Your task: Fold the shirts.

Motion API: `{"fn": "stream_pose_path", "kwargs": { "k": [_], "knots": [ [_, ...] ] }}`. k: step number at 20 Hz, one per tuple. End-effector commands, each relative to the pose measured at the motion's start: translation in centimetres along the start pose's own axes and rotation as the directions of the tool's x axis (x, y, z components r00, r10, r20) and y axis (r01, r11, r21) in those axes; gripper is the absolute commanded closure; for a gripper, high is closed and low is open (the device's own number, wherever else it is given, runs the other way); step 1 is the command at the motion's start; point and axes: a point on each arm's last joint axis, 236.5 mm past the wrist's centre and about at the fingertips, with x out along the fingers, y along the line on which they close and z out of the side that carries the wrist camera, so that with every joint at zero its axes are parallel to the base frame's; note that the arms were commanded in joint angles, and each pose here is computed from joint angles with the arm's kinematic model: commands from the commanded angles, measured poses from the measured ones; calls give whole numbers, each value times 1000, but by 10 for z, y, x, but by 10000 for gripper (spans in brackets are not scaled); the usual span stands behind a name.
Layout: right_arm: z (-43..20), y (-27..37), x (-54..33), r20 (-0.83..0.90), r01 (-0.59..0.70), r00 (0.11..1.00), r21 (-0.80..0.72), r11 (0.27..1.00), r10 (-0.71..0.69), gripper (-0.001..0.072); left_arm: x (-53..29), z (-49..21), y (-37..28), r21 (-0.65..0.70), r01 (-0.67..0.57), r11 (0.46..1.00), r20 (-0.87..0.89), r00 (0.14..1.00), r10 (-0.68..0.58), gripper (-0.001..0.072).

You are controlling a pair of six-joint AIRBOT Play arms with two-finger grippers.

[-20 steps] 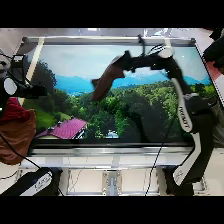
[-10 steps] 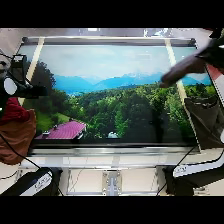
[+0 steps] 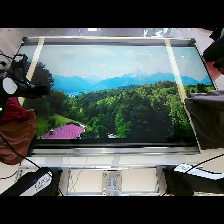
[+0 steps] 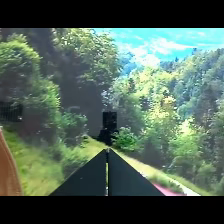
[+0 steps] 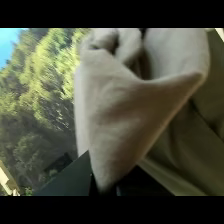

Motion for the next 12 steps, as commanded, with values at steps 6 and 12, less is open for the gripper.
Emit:
{"fn": "stream_pose_path", "kwargs": {
  "k": [6, 12],
  "knots": [
    [-97, -69, 51, -299, 141, 949, 123, 982, -98, 278, 0, 0, -6, -13, 24, 1000, 0, 1000, -24, 690],
    [-47, -23, -31, -55, 112, 993, 90, 990, -107, 302, 0, 0, -6, -13, 25, 1000, -1, 1000, -25, 689]
  ]
}}
